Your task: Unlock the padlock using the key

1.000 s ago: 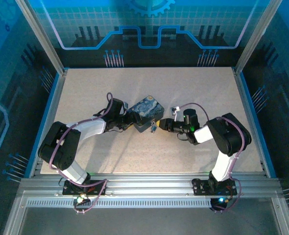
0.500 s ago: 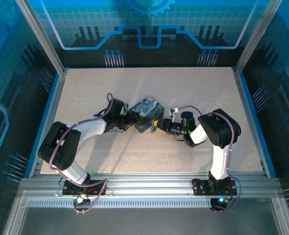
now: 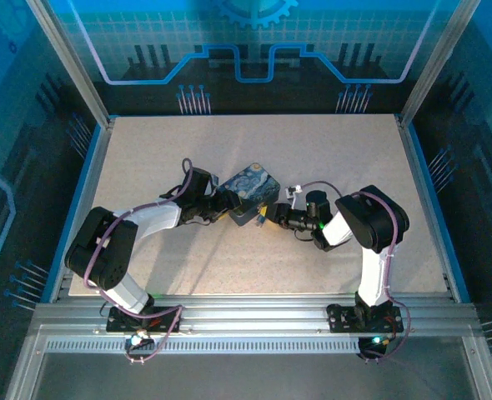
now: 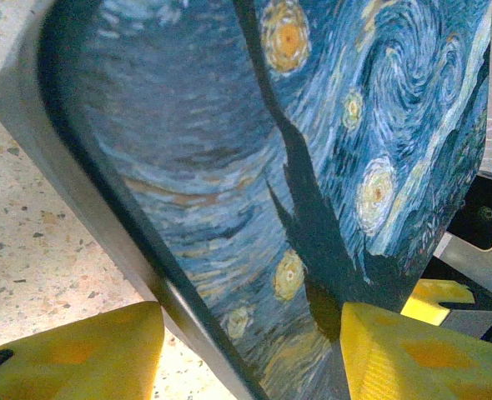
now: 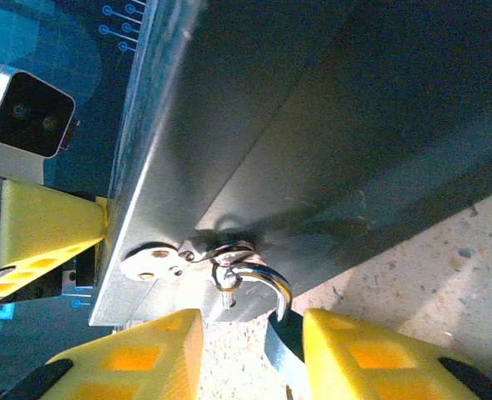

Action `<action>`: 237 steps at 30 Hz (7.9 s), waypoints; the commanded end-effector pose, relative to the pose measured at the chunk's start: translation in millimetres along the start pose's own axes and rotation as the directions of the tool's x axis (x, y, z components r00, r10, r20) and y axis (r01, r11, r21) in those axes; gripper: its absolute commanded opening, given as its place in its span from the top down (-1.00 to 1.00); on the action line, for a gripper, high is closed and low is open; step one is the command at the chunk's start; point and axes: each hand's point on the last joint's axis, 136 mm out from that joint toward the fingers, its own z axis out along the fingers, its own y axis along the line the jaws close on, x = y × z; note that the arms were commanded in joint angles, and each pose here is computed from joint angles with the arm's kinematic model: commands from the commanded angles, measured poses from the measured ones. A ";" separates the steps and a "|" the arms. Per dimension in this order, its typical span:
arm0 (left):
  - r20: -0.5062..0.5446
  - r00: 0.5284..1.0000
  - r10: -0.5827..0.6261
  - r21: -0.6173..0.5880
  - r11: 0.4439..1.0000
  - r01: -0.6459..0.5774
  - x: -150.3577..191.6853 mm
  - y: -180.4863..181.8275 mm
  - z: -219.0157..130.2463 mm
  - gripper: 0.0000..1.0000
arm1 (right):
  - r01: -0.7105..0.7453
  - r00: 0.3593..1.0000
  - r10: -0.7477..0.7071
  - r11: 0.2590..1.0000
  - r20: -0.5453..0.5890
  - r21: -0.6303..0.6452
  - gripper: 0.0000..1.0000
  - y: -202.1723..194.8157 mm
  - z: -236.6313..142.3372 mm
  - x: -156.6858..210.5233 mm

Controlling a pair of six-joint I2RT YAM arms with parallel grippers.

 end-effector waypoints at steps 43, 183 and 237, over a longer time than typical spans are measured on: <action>-0.044 0.999 -0.016 -0.055 0.998 0.013 16.0 14.7 5.1 -0.16 | -0.012 1.000 0.012 1.000 0.010 0.022 0.87 -3.5 0.9 6.1; 0.689 0.617 0.381 -0.444 0.894 -0.055 -87.0 69.1 -235.0 -0.98 | 0.292 0.817 -0.576 0.475 0.042 0.830 -0.92 26.6 -247.1 -93.3; 0.584 0.508 0.634 -0.489 0.774 -0.403 -140.4 118.0 -123.9 -0.98 | 0.397 0.645 -0.762 0.394 0.053 0.829 -0.99 -64.5 -194.6 -145.0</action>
